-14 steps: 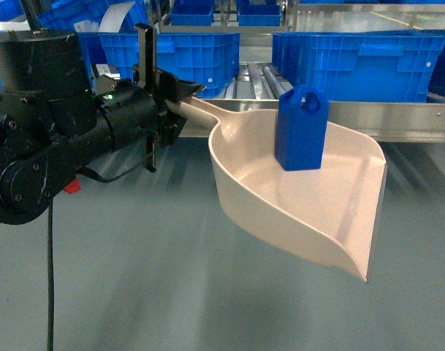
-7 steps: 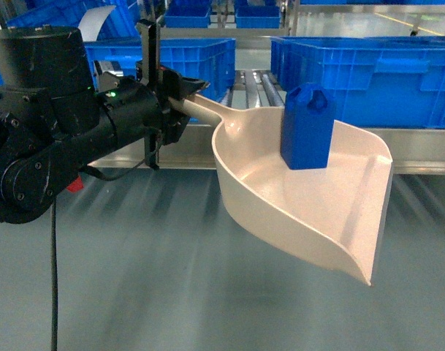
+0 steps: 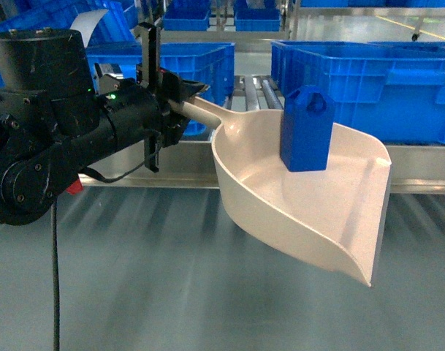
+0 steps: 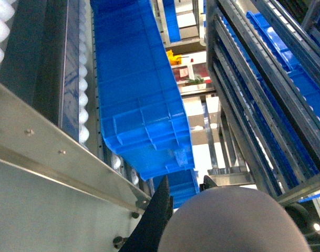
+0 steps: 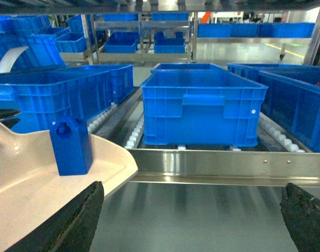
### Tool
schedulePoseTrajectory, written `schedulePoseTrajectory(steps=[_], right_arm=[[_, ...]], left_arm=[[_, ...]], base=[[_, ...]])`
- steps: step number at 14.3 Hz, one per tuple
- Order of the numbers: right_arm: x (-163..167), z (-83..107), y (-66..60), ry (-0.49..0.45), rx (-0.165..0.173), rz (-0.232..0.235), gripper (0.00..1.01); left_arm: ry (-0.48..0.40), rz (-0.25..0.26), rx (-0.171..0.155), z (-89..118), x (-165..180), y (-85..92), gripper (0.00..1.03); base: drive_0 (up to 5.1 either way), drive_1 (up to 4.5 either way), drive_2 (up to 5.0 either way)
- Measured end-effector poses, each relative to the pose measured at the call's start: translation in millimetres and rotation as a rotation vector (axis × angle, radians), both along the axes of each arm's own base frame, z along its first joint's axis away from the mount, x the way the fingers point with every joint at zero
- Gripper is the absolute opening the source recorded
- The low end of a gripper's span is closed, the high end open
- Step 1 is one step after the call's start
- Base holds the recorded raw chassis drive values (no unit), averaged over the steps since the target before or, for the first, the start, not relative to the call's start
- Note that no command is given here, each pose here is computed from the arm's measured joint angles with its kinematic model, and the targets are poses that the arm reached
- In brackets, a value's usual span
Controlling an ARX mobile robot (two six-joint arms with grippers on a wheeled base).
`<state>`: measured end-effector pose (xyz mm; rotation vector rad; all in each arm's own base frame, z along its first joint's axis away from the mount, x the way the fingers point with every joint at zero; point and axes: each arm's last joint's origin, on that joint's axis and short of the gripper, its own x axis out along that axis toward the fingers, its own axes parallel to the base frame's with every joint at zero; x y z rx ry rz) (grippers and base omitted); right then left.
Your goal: Place part in tray to right shelf
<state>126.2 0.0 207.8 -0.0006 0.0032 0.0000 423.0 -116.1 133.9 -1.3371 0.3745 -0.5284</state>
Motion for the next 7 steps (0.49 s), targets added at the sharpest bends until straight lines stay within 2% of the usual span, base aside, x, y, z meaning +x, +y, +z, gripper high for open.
schedulePoseTrajectory(steps=[7], right_arm=[[0.1,-0.2,0.0,0.002,0.0,0.0,0.98]], left_arm=[[0.001,0.0,0.0,-0.1,-0.1,0.0,0.12]], base=[[0.1,4.36,-4.2]])
